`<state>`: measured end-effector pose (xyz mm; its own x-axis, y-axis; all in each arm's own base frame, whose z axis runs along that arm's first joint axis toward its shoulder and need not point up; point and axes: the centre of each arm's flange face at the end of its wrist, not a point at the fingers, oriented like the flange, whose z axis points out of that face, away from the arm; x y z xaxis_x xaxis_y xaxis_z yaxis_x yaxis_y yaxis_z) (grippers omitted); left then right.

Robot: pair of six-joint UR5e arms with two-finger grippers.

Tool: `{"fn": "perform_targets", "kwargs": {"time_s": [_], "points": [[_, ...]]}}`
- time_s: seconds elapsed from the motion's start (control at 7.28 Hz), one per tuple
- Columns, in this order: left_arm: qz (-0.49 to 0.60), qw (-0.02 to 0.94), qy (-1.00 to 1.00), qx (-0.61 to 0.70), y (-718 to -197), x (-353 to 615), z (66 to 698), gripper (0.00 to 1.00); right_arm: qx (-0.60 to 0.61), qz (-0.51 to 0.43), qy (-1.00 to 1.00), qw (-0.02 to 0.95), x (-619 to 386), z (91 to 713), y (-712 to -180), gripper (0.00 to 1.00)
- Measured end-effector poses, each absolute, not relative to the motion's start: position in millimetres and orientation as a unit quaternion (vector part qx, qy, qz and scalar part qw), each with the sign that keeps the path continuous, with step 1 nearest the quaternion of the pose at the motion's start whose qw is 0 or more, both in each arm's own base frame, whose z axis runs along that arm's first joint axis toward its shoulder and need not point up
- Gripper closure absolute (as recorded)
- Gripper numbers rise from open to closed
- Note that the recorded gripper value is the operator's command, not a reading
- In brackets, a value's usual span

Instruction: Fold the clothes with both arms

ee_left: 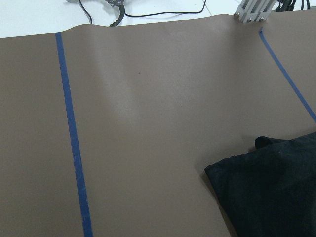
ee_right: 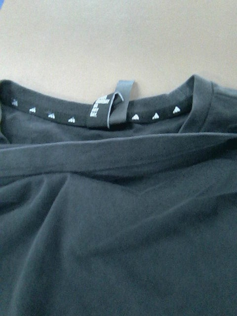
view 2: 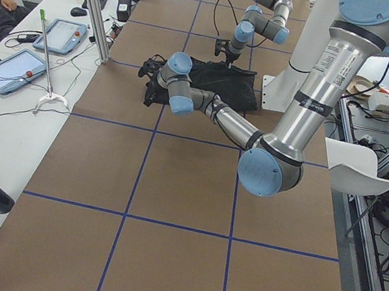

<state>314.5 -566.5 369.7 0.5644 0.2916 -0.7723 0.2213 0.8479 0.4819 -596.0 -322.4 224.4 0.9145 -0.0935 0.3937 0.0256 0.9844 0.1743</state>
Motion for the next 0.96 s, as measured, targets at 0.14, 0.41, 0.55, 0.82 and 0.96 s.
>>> {"fn": "perform_targets", "kwargs": {"time_s": [0.14,0.41,0.55,0.82,0.96], "points": [[0.021,0.841,0.466,0.275,-566.3,314.8,369.6,0.00,0.086,-0.036,-0.199,0.976,-581.1,241.2,-320.4,1.00],[0.021,0.841,0.466,0.275,-566.3,315.4,369.2,0.00,0.092,-0.042,-0.186,0.977,-565.3,268.9,-316.4,0.00],[0.021,0.841,0.467,0.274,-566.3,315.5,369.0,0.00,0.096,-0.042,-0.187,0.977,-565.0,272.2,-315.0,0.00],[0.022,0.840,0.467,0.274,-566.5,315.9,368.6,0.00,0.115,-0.026,-0.230,0.966,-561.0,259.0,-328.7,0.00],[0.023,0.840,0.468,0.275,-565.9,316.1,367.3,0.00,0.128,-0.018,-0.263,0.956,-551.9,253.0,-339.1,0.00]]}}
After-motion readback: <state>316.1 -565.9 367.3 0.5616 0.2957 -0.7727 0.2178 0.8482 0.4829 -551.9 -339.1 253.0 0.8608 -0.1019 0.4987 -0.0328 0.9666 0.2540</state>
